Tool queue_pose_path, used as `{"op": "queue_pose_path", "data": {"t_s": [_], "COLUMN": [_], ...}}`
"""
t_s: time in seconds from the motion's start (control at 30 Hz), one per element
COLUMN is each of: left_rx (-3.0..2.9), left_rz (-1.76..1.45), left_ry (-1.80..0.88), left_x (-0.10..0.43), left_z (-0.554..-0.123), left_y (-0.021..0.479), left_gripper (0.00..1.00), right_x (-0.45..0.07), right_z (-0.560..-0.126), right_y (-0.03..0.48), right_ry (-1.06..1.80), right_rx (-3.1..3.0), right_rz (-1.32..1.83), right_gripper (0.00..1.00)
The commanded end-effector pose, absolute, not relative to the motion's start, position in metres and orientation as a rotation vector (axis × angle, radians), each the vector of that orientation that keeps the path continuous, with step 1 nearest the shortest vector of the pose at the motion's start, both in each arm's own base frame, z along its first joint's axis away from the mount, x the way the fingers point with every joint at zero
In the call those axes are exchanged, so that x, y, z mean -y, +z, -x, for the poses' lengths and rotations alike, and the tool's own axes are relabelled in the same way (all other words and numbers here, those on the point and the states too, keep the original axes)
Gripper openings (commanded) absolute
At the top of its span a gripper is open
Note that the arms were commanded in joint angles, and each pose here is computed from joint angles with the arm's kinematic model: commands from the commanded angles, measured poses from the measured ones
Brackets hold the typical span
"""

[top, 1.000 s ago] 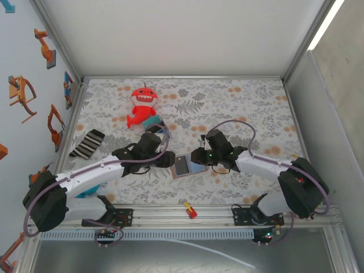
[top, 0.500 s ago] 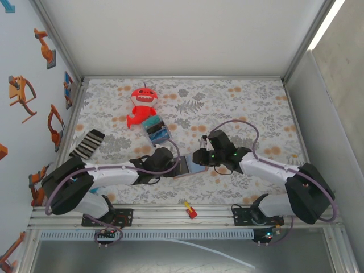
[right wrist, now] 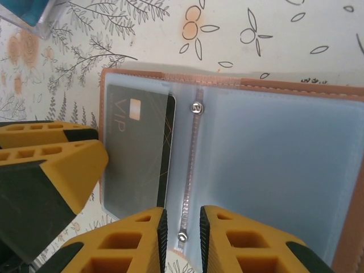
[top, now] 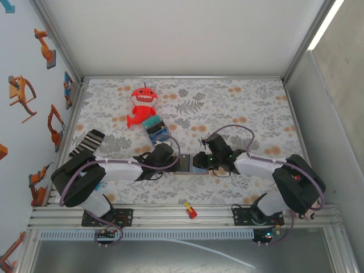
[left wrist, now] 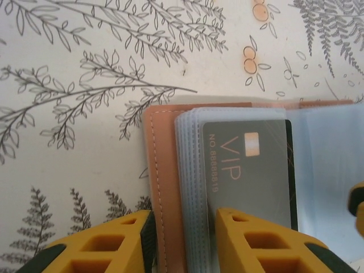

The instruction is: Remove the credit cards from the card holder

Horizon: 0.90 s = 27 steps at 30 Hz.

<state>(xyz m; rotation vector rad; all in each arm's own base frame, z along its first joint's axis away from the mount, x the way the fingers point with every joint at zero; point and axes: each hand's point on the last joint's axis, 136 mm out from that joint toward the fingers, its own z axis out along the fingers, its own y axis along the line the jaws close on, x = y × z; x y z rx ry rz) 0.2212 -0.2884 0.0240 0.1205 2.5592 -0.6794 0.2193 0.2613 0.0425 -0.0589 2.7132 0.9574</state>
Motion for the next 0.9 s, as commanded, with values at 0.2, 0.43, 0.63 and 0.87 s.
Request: {"op": "queue_pose_path", "data": {"t_s": [0.2,0.43,0.63,0.87], "left_rx": [-2.569,-2.602,-2.623,-2.65], "left_rz": [-0.223,-0.257,-0.27,-0.267], "left_ry": [-0.554,-0.563,-0.545,-0.531], "left_x": [0.28,0.291,0.294,0.291], "left_z": [-0.217,-0.213,-0.212,-0.209], "left_y": [0.041,0.032,0.028,0.023], "left_gripper": [0.36,0.26,0.2,0.19], "right_x": [-0.269,-0.271,-0.275,-0.279], "right_z": [-0.222,-0.219,-0.217,-0.216], "right_y": [0.046,0.04,0.035,0.03], "right_ry": [1.065,1.094,1.127,1.169], "right_rx": [-2.663,-2.677,-2.682,-2.679], "right_rz": [-0.006,-0.009,-0.017,-0.024], "right_gripper": [0.22,0.21,0.2,0.17]}}
